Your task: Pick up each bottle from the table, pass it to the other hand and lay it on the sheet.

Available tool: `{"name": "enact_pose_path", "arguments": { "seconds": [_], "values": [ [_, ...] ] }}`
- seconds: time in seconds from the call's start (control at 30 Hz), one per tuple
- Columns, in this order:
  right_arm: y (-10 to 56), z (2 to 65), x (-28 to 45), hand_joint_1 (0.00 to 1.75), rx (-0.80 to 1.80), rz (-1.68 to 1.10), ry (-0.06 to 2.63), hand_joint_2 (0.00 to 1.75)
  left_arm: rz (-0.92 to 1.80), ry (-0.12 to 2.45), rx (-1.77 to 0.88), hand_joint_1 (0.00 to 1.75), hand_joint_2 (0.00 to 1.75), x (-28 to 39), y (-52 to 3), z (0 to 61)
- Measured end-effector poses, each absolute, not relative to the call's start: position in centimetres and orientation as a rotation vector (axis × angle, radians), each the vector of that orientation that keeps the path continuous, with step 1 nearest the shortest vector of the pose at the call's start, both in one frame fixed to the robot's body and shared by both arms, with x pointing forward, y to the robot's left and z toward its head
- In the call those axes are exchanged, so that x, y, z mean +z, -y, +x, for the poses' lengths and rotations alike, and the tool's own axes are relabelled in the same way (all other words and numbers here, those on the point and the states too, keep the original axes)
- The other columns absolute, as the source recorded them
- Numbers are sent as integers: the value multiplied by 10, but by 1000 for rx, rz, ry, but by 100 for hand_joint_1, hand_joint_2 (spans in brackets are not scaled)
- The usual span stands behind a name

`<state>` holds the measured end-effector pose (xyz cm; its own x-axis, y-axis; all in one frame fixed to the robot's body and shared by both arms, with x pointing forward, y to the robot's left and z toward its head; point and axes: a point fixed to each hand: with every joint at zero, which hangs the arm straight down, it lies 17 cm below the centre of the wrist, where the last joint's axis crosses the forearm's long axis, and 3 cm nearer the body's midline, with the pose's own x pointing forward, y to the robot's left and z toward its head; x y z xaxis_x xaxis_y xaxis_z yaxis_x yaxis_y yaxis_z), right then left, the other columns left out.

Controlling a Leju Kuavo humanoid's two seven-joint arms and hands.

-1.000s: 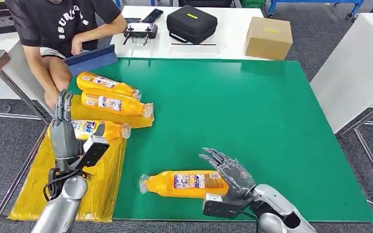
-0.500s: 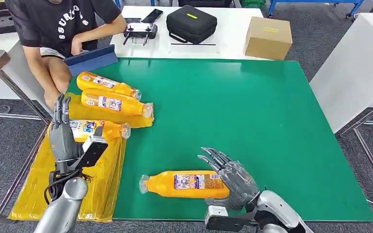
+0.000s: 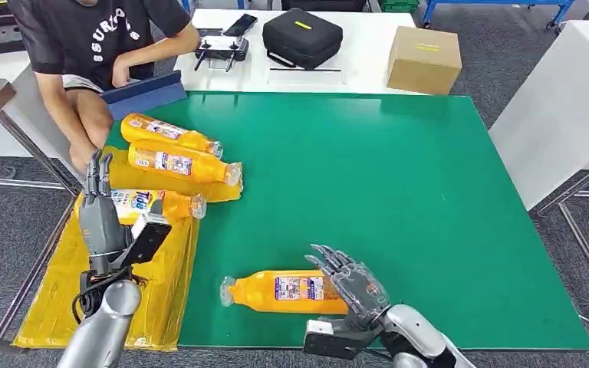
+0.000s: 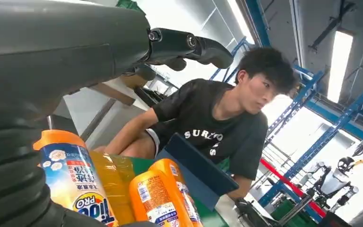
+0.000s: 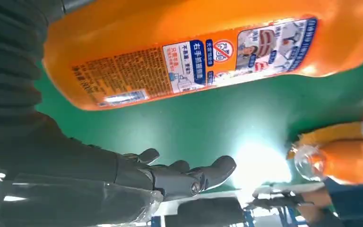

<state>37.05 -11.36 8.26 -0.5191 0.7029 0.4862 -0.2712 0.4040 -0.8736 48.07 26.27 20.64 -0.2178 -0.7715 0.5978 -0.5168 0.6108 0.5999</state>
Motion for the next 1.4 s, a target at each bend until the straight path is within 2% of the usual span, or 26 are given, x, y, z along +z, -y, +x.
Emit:
{"name": "enact_pose_path", "arguments": {
  "seconds": [0.47,0.7,0.73,0.77,0.8,0.87,1.4],
  "values": [
    [114,393,48,0,1303,-449,1603,175,1027,1884,-335,0,175,205,-262,480],
    [128,400,25,2,1365,-573,1496,175,1022,1887,-314,0,175,205,-264,479],
    [129,401,24,77,1372,-577,1489,175,1021,1887,-313,0,175,205,-264,479],
    [129,402,22,133,1377,-579,1480,175,1021,1889,-313,0,175,206,-264,479],
    [130,403,20,162,1382,-581,1473,175,1021,1890,-312,0,175,206,-264,479],
    [129,404,18,175,1391,-583,1465,175,1017,1890,-306,0,175,206,-264,479],
    [122,413,18,175,1383,-562,1469,175,1007,1880,-301,0,175,200,-265,476]
  ]
}}
